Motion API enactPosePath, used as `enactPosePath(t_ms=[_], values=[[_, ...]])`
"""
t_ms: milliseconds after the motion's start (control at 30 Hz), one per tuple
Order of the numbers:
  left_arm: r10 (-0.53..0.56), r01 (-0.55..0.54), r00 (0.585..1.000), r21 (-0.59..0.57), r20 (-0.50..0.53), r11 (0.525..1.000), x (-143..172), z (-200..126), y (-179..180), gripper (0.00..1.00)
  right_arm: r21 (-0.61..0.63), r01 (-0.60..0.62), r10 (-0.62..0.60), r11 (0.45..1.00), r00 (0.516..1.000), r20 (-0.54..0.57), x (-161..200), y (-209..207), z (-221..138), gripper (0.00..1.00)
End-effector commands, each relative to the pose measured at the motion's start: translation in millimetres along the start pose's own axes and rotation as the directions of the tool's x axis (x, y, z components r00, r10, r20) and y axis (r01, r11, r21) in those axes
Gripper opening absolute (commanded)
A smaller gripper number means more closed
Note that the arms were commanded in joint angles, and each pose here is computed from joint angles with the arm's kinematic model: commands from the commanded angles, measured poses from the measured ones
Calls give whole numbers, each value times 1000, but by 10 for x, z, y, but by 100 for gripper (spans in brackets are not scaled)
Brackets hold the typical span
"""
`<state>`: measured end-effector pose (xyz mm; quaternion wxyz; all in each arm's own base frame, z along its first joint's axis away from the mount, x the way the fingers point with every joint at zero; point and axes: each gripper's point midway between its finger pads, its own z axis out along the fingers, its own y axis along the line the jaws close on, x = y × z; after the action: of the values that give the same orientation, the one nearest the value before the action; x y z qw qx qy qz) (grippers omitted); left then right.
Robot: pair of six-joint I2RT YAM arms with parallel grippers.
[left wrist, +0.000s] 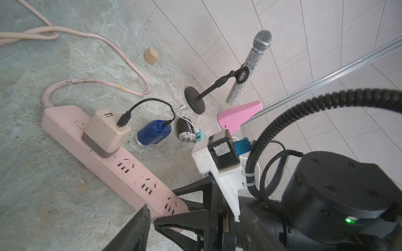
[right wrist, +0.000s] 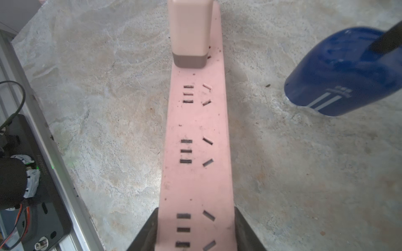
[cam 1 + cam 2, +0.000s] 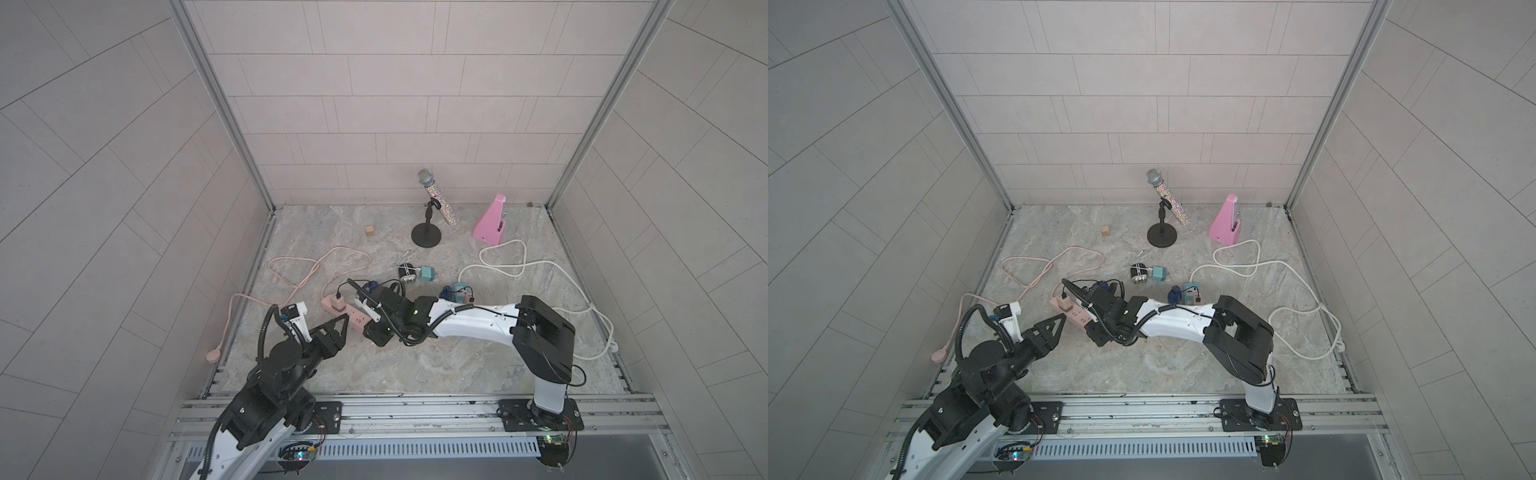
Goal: Unplug the electric shaver
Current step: Place the socket at the center of the board.
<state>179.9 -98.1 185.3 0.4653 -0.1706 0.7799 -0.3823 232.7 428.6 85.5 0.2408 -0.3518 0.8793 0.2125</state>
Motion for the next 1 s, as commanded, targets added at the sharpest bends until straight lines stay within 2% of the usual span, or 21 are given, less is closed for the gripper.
enactPosePath(t_ms=[0,200,433,500,600,833,967], values=[[16,-16,1000,-4,26,1000,-50,-20,6,69,110,7,-2,994,999,-44,145,-212,85,6],[16,-16,1000,-9,25,1000,-43,-13,19,69,127,43,-32,991,995,-90,292,-155,221,12],[16,-16,1000,-15,24,1000,-39,-11,34,69,172,147,-125,974,983,-136,391,8,306,18],[15,-15,1000,-15,27,1000,-45,-14,33,69,172,155,-132,973,981,-139,396,35,321,23],[17,-16,999,-19,27,1000,-47,-20,38,69,170,170,-146,971,979,-144,415,72,338,37],[18,-17,999,-31,29,999,-52,-31,57,69,147,170,-147,974,977,-154,450,110,373,59],[20,-19,999,-35,26,999,-48,-33,66,69,137,167,-146,976,977,-154,466,131,385,64]])
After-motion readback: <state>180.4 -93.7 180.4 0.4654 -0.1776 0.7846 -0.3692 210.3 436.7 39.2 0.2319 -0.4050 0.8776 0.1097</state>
